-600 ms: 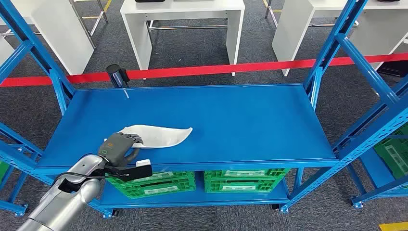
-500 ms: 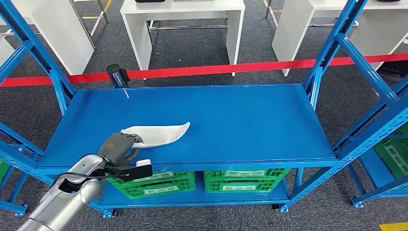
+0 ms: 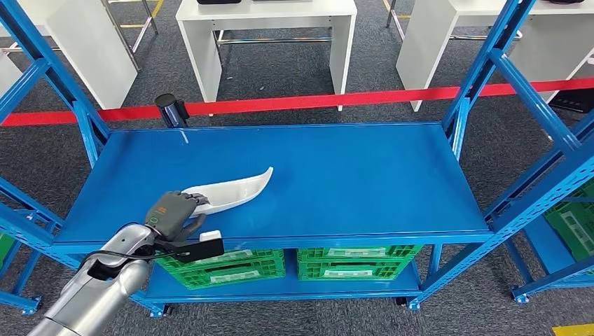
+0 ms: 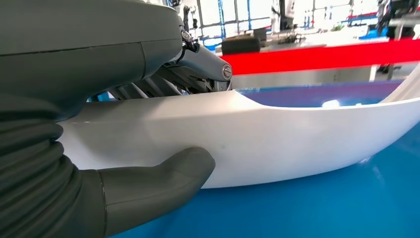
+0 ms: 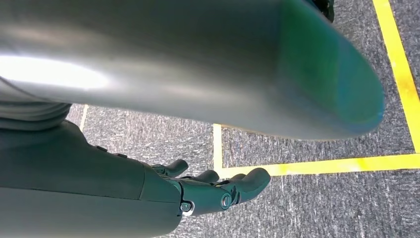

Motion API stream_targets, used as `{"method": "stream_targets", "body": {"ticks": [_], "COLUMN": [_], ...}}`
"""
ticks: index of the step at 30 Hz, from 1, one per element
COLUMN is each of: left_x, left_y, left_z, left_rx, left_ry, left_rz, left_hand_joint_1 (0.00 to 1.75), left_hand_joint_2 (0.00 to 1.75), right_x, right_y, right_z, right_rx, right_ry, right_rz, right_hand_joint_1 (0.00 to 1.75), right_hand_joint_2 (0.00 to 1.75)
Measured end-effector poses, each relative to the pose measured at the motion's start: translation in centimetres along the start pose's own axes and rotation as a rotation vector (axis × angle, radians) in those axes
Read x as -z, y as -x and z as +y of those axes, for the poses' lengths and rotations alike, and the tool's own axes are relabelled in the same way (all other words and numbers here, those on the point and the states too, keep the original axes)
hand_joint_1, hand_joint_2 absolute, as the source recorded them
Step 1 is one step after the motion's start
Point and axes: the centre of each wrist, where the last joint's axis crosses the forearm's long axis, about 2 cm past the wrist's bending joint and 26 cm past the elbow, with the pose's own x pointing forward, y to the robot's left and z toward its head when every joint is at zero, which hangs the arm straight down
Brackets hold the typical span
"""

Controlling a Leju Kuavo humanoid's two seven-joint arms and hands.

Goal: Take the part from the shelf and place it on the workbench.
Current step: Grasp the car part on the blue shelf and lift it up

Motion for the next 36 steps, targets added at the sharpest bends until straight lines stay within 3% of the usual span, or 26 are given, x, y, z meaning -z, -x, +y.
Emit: {"method": "stream_targets", "body": {"ticks": [5, 9, 14, 16, 22, 25, 31, 36], "left_x": [0.0, 0.4, 1.3, 1.5, 1.6, 1.8, 1.7, 1.3], "left_y": [-1.5, -4.7, -9.0, -10.1, -11.4, -12.6, -17.1, -19.4], "left_z": [0.1, 1.3, 4.2, 5.3, 6.6, 7.3, 9.7, 10.5], "left_rx": [-0.100, -0.234, -0.477, -0.522, -0.577, -0.802, -1.237, -1.299], "left_ry": [-0.148, -0.313, -0.504, -0.547, -0.598, -0.613, -0.543, -0.510], "left_rz": [-0.099, -0.227, -0.460, -0.509, -0.590, -0.756, -1.134, -1.277], "left_hand_joint_1": [1.75, 1.75, 1.75, 1.75, 1.75, 1.75, 1.75, 1.75], "left_hand_joint_2": [1.75, 1.75, 1.75, 1.75, 1.75, 1.75, 1.75, 1.75], "right_x": [0.0, 0.0, 0.1, 0.1, 0.2, 0.2, 0.2, 0.2], "right_y": [0.1, -0.1, -0.8, -1.0, -1.0, -1.1, -1.3, -1.4], "right_z": [0.0, 0.0, 0.1, 0.1, 0.1, 0.2, 0.6, 1.2], "right_rx": [-0.001, -0.004, -0.005, -0.005, -0.006, -0.009, -0.002, 0.004], "right_ry": [0.000, -0.004, -0.006, -0.006, -0.007, -0.009, -0.016, -0.023], "right_rz": [0.001, -0.010, -0.027, -0.030, -0.031, -0.024, -0.009, 0.014], "right_hand_joint_1": [0.00, 0.00, 0.00, 0.00, 0.00, 0.00, 0.00, 0.00], "right_hand_joint_2": [0.00, 0.00, 0.00, 0.00, 0.00, 0.00, 0.00, 0.00]}}
